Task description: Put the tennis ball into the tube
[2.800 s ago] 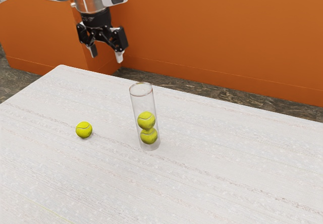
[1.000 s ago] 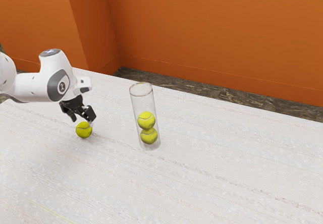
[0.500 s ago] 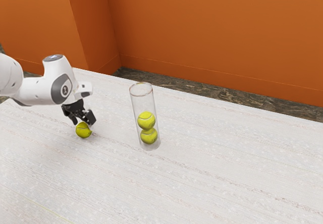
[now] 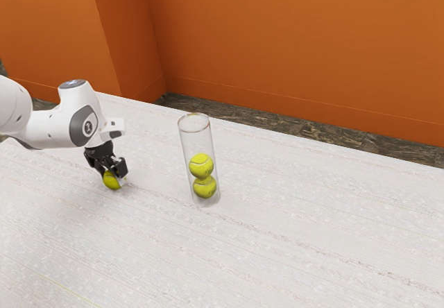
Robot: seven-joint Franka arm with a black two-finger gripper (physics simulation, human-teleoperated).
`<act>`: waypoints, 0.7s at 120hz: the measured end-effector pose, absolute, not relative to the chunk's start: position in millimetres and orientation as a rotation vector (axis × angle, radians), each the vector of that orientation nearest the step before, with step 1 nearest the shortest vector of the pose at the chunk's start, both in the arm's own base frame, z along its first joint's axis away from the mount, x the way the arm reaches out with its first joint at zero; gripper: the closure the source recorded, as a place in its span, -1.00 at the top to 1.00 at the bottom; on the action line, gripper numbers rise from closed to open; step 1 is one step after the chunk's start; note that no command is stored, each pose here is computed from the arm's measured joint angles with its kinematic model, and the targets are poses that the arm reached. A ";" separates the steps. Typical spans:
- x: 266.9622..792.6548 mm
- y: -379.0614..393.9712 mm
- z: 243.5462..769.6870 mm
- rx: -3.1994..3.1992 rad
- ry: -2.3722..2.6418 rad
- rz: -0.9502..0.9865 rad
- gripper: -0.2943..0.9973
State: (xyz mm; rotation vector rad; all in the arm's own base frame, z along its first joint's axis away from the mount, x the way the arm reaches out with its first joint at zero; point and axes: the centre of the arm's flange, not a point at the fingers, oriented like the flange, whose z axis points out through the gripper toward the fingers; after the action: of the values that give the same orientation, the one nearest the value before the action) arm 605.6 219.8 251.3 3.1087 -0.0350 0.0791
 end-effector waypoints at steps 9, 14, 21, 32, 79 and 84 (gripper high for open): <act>605.3 220.5 251.9 3.109 -0.035 0.079 0.13; 605.3 221.2 253.9 3.110 -0.035 0.083 0.11; 605.3 221.6 259.9 3.113 -0.035 0.093 0.09; 602.6 221.1 282.6 3.124 -0.036 0.123 0.05; 547.0 117.0 508.2 3.116 -0.145 0.402 -0.02; 542.7 103.1 523.0 3.116 -0.165 0.420 -0.02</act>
State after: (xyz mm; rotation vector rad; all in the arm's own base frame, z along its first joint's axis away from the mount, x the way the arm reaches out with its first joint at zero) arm 542.7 103.1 523.0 3.1157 -0.1647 0.4199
